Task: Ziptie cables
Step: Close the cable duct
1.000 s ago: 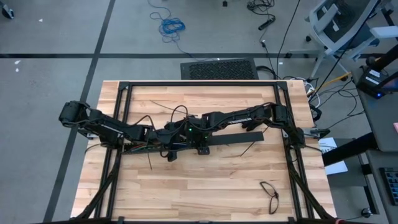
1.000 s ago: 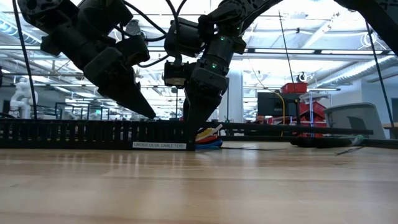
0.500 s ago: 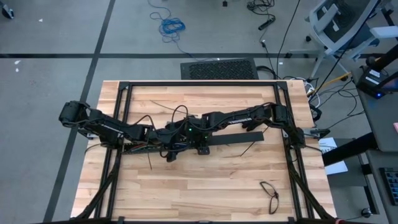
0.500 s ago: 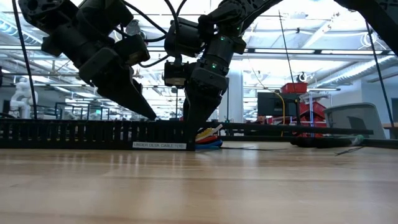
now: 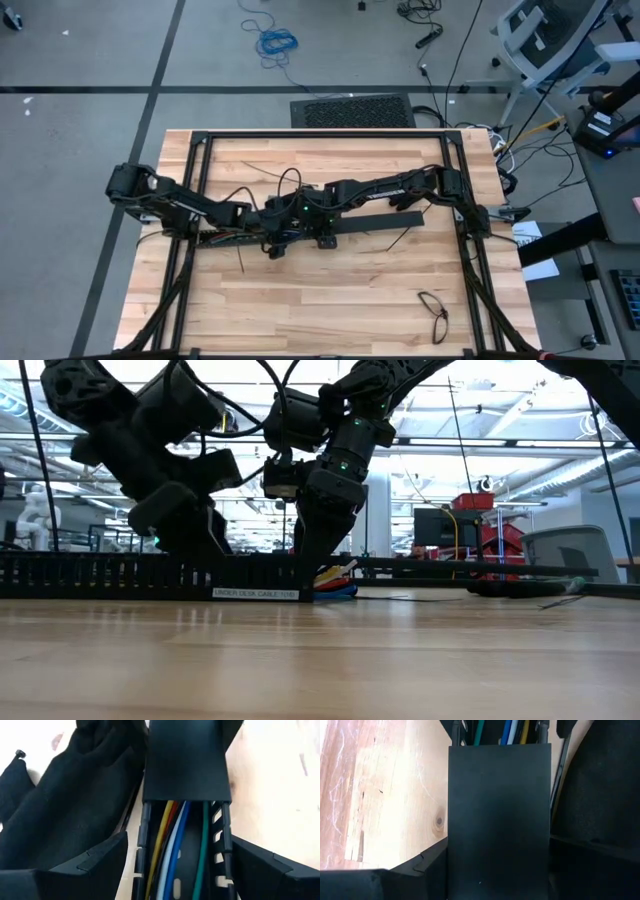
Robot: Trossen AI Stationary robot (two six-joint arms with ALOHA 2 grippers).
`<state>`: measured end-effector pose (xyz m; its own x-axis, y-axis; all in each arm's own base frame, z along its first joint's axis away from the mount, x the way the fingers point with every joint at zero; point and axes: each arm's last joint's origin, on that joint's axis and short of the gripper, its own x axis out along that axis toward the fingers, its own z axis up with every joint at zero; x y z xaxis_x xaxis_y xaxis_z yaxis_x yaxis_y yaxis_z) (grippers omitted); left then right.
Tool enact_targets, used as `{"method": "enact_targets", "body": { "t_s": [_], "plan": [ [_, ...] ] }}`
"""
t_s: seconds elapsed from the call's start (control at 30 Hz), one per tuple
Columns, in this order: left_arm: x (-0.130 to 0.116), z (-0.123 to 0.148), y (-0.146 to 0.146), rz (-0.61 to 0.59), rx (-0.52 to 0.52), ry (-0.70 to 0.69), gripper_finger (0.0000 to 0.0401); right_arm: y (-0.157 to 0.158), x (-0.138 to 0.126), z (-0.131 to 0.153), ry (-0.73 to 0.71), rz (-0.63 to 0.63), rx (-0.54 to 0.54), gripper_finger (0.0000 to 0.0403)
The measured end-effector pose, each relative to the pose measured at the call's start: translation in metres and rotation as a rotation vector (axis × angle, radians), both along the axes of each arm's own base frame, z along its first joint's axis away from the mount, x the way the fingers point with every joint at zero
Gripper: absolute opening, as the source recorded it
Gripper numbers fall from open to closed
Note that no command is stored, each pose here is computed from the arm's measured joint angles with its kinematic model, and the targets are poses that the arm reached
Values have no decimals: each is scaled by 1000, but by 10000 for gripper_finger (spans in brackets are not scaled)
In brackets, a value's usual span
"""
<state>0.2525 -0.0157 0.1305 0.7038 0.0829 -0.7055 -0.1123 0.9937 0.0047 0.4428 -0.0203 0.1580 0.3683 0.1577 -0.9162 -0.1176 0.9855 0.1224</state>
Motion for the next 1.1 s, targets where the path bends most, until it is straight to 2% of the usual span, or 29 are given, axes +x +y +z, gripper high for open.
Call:
{"method": "enact_targets", "body": {
  "t_s": [0.2,0.47,0.67,0.83,1.1],
  "plan": [
    [4,4,0,-5,1,-56,311,0,0,0,-1,4,-3,256],
    [5,6,-1,-42,36,-59,311,0,0,0,-3,7,-3,256],
    [5,5,-2,-25,16,-60,311,0,0,0,-3,7,-4,256],
    [5,-3,-2,41,-52,-34,311,0,0,0,-3,7,-3,256],
    [5,-4,-2,19,-35,-26,311,0,0,0,-3,7,-3,256]
  ]
}}
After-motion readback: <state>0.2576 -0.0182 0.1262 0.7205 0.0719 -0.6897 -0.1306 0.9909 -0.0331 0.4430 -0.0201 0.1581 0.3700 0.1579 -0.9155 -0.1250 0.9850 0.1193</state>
